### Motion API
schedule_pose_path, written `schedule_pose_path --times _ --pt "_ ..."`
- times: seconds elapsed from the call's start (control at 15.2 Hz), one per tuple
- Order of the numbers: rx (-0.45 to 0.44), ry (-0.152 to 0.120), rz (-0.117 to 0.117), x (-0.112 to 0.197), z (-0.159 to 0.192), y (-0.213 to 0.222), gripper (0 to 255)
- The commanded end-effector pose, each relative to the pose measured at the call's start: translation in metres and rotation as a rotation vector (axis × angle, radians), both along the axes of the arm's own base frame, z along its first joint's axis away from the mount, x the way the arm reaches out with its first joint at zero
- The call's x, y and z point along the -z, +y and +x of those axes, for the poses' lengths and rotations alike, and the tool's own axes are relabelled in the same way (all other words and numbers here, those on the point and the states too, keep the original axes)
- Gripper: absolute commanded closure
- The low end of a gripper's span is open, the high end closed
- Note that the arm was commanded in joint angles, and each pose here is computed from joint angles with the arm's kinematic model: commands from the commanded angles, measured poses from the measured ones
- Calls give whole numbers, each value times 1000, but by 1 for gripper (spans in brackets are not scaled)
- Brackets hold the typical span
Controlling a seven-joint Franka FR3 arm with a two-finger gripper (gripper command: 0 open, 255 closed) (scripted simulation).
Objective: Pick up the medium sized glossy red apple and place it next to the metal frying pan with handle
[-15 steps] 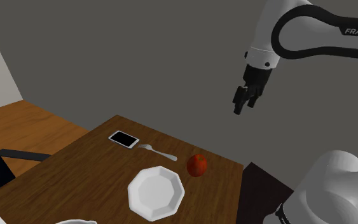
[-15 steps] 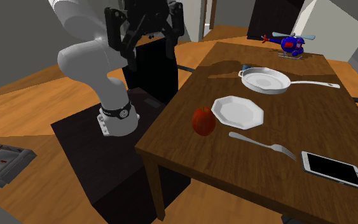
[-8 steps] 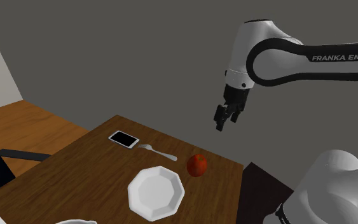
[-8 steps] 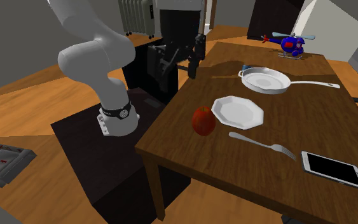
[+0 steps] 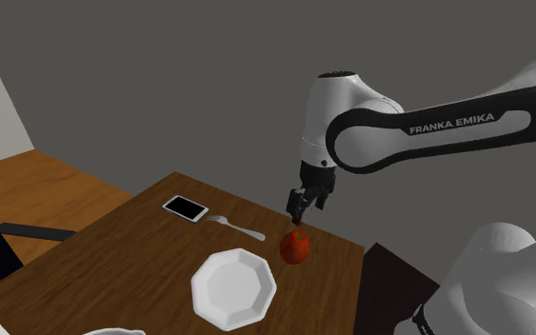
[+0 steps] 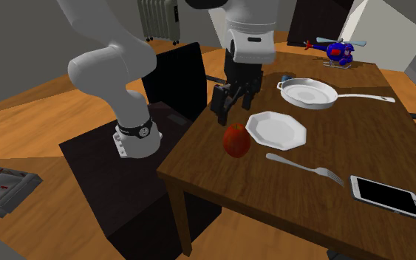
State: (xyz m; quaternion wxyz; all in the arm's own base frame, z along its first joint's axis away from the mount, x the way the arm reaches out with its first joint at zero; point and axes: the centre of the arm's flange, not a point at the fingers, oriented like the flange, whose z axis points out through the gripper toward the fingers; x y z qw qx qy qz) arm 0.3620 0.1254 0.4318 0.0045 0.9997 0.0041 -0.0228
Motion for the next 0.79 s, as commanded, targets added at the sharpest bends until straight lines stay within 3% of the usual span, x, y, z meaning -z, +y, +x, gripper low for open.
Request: schedule_pose_path --times 0.0,0.53,0.73 --pt "-8 4 1 21 6 18 0" --pt "-12 7 1 67 7 27 0" --pt "-12 7 1 70 7 27 0"
